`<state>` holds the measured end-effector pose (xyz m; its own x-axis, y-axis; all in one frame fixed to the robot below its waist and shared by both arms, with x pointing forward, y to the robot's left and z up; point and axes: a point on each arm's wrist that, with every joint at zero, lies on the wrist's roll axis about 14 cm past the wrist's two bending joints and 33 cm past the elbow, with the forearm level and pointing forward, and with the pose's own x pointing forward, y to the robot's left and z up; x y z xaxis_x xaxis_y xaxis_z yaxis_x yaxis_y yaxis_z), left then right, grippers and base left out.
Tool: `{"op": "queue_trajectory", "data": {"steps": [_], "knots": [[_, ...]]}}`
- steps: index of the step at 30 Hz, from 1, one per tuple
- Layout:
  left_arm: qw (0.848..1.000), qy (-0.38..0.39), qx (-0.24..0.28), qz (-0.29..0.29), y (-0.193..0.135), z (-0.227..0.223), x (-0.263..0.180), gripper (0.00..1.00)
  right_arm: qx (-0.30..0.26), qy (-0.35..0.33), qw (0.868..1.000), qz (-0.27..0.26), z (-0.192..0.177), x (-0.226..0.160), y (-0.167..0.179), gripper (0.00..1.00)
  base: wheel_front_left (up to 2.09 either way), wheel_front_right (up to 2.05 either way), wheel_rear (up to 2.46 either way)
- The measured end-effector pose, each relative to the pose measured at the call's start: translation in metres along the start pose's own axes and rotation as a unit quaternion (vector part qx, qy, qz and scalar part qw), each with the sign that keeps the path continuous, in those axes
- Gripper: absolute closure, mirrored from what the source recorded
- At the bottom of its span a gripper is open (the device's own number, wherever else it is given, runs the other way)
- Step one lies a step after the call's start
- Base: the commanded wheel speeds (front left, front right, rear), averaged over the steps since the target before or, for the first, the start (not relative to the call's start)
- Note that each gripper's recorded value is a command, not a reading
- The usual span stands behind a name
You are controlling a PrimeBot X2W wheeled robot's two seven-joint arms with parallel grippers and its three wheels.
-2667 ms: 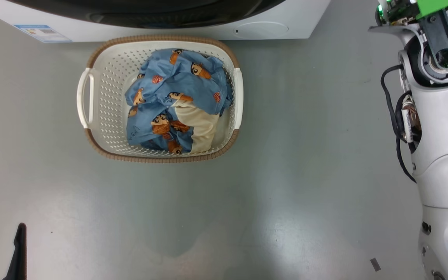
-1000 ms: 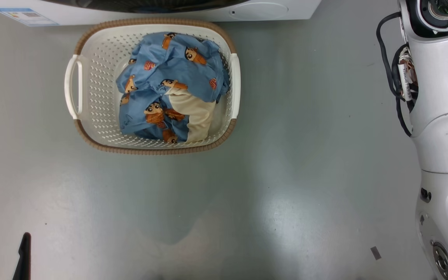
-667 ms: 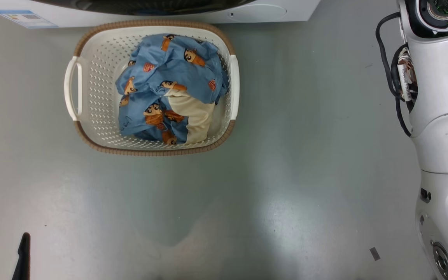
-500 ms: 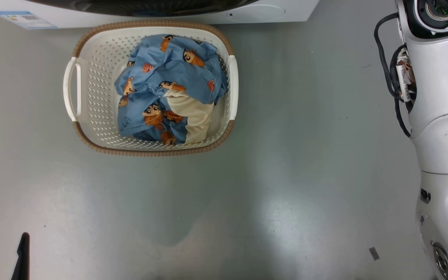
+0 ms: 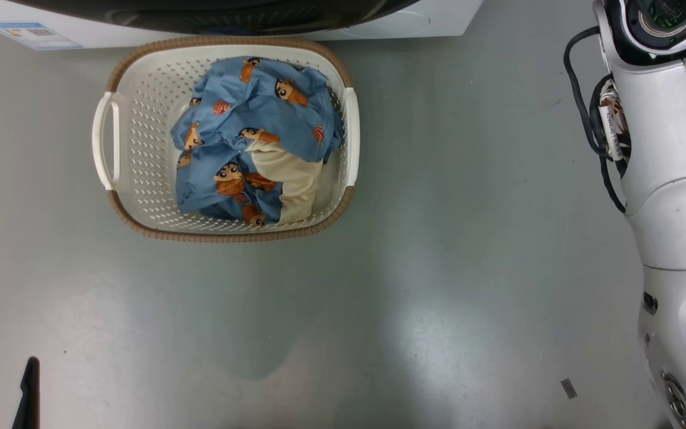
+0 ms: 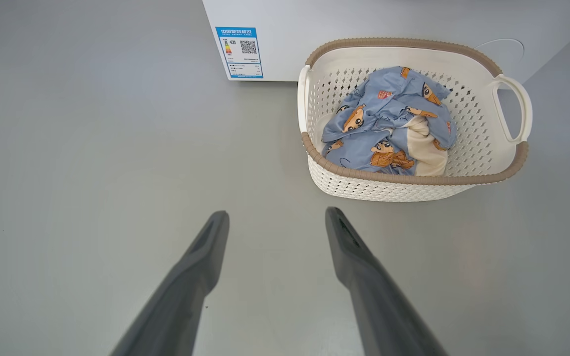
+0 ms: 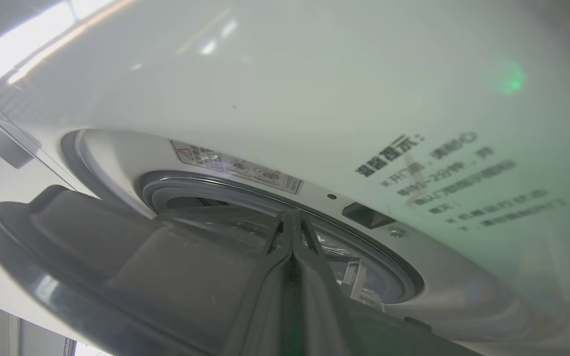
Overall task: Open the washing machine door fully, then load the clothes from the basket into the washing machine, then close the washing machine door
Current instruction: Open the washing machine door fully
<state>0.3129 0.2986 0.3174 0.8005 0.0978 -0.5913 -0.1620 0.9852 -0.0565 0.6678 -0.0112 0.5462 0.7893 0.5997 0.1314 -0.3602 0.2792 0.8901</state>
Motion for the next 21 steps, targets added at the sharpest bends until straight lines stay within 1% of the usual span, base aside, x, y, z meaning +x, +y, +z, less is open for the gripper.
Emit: {"op": "queue_trajectory", "data": {"steps": [12, 16, 21], "knots": [[1.000, -0.005, 0.003, -0.003, -0.0010, 0.0030, 0.0010, 0.00, 0.001, 0.012, 1.000, 0.003, -0.0024, -0.0025, 0.0061, 1.00, 0.00, 0.00, 0.00], [1.000, -0.005, 0.003, -0.003, -0.0012, 0.0029, 0.0013, 0.00, 0.010, 0.016, 1.000, 0.004, -0.0052, -0.0041, 0.0053, 1.00, 0.00, 0.00, 0.00], [1.000, -0.004, 0.004, -0.003, -0.0009, 0.0026, 0.0027, 0.00, 0.008, 0.022, 1.000, 0.004, -0.0094, -0.0048, 0.0036, 1.00, 0.00, 0.00, 0.00]]}}
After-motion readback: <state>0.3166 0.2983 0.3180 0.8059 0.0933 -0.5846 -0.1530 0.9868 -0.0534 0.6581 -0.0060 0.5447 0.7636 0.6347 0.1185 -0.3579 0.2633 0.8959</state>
